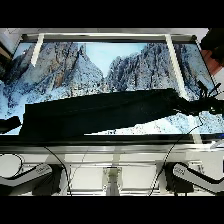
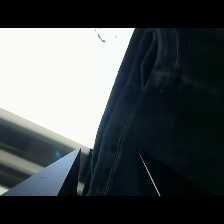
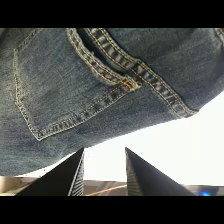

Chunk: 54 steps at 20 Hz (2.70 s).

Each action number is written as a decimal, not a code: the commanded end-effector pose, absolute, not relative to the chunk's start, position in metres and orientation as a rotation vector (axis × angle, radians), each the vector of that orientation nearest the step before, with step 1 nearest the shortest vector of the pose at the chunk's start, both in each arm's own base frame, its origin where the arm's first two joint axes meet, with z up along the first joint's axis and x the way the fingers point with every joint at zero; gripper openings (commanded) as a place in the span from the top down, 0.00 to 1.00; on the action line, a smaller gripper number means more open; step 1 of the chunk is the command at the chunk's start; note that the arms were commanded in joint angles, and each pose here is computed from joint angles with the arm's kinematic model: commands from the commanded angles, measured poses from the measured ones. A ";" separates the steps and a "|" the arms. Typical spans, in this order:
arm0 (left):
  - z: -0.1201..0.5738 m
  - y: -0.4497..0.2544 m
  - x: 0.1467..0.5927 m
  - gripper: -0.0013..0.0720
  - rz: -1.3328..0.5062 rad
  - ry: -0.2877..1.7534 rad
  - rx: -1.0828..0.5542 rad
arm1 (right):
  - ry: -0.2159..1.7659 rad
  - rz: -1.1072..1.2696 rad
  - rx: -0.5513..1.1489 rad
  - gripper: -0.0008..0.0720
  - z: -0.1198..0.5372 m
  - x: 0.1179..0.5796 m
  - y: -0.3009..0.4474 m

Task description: Fold the clothes and pants, and hang the long-sleeved shirts on hangers.

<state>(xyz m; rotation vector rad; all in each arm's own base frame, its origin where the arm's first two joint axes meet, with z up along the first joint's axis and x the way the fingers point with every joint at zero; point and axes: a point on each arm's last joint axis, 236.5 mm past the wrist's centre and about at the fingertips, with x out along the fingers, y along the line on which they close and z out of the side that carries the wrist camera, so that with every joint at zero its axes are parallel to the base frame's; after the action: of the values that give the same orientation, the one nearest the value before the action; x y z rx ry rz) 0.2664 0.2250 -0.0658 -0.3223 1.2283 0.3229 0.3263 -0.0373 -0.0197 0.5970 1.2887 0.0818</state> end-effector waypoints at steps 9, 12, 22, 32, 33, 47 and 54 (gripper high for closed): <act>-0.093 0.188 0.331 0.45 0.253 1.156 -0.335 | 1.278 0.044 0.682 0.62 -0.016 0.330 -0.034; -0.099 0.190 0.332 0.45 0.280 1.156 -0.372 | 1.275 0.048 0.688 0.62 -0.016 0.331 -0.032; -0.068 0.210 0.368 0.95 0.438 0.926 -0.650 | 1.268 0.050 0.693 0.62 -0.015 0.333 -0.032; -0.072 0.249 0.418 0.81 0.632 0.522 -1.230 | 1.189 0.007 0.667 0.62 -0.014 0.350 -0.046; -0.079 0.251 0.419 0.62 0.648 0.513 -1.253 | 1.179 0.002 0.664 0.62 -0.014 0.352 -0.047; 0.022 0.242 0.481 0.44 0.250 0.506 -0.821 | 1.297 0.480 0.340 0.96 -0.093 0.377 0.237; -0.004 0.185 0.458 0.44 0.021 0.742 -0.666 | 1.269 0.535 0.353 0.96 -0.106 0.439 0.301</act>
<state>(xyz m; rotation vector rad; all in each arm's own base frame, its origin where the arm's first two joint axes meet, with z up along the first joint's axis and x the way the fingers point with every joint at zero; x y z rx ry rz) 0.4720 0.2114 0.0086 -0.7567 0.6220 0.1311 0.4201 0.2780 -0.0994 0.3359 1.2836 0.5240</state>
